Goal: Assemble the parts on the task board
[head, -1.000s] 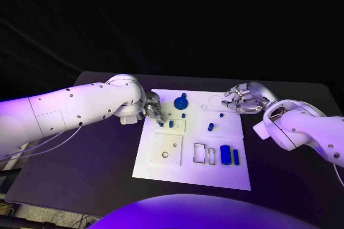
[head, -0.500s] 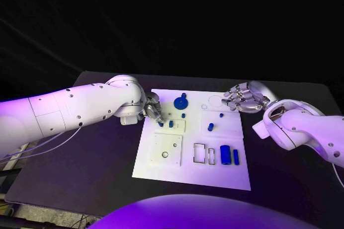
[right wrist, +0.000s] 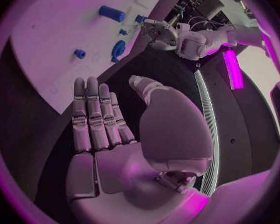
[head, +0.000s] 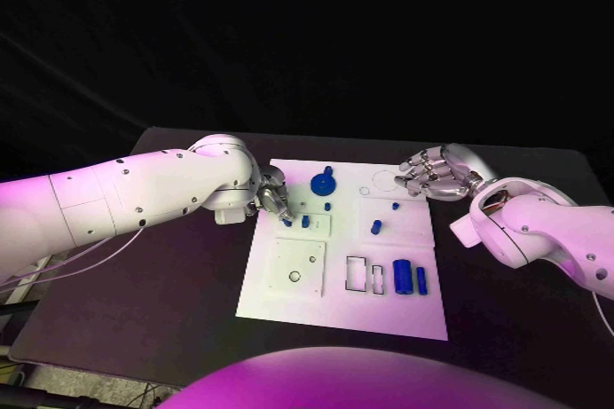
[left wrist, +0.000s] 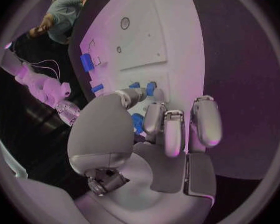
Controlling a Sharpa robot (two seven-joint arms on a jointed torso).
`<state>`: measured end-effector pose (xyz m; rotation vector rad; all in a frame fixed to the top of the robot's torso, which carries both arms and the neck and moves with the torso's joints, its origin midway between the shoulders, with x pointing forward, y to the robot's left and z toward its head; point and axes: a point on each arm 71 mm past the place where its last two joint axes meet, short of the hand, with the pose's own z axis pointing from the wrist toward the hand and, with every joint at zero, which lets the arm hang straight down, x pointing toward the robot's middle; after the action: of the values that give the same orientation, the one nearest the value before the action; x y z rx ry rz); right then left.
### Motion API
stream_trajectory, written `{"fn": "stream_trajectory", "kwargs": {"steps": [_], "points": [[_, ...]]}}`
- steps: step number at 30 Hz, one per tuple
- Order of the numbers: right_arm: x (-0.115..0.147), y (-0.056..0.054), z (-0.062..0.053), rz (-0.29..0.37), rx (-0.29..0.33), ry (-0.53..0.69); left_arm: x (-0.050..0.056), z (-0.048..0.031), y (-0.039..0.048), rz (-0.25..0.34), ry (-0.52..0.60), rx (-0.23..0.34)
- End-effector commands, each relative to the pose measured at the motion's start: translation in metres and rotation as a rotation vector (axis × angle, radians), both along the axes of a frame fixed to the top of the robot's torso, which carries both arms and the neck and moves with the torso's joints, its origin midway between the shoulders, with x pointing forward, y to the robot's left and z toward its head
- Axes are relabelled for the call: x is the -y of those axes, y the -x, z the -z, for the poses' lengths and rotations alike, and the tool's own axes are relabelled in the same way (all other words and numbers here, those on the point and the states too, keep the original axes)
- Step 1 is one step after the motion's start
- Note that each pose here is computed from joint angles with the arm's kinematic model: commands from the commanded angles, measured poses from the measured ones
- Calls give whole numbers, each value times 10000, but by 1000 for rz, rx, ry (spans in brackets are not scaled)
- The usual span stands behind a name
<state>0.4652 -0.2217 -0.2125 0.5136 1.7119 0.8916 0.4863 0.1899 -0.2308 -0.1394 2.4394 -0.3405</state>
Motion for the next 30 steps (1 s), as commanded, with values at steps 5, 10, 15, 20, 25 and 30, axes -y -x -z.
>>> {"fn": "stream_trajectory", "kwargs": {"steps": [5, 10, 15, 20, 25, 30], "points": [[-15, 2, -6, -10, 9, -11, 30, 26, 29, 7, 0, -21], [-16, 2, -6, -10, 9, -12, 31, 44, 24, -1, 0, -20], [-16, 3, -6, -10, 10, -13, 44, 72, 26, -5, 2, -26], [-17, 2, -5, -9, 10, -14, 53, 105, 36, 0, -3, -39], [-16, 3, -1, -9, 9, -14, 55, 126, 47, 9, -11, -53], [-15, 4, 3, -8, 7, -15, 53, 135, 55, 17, -18, -63]]}}
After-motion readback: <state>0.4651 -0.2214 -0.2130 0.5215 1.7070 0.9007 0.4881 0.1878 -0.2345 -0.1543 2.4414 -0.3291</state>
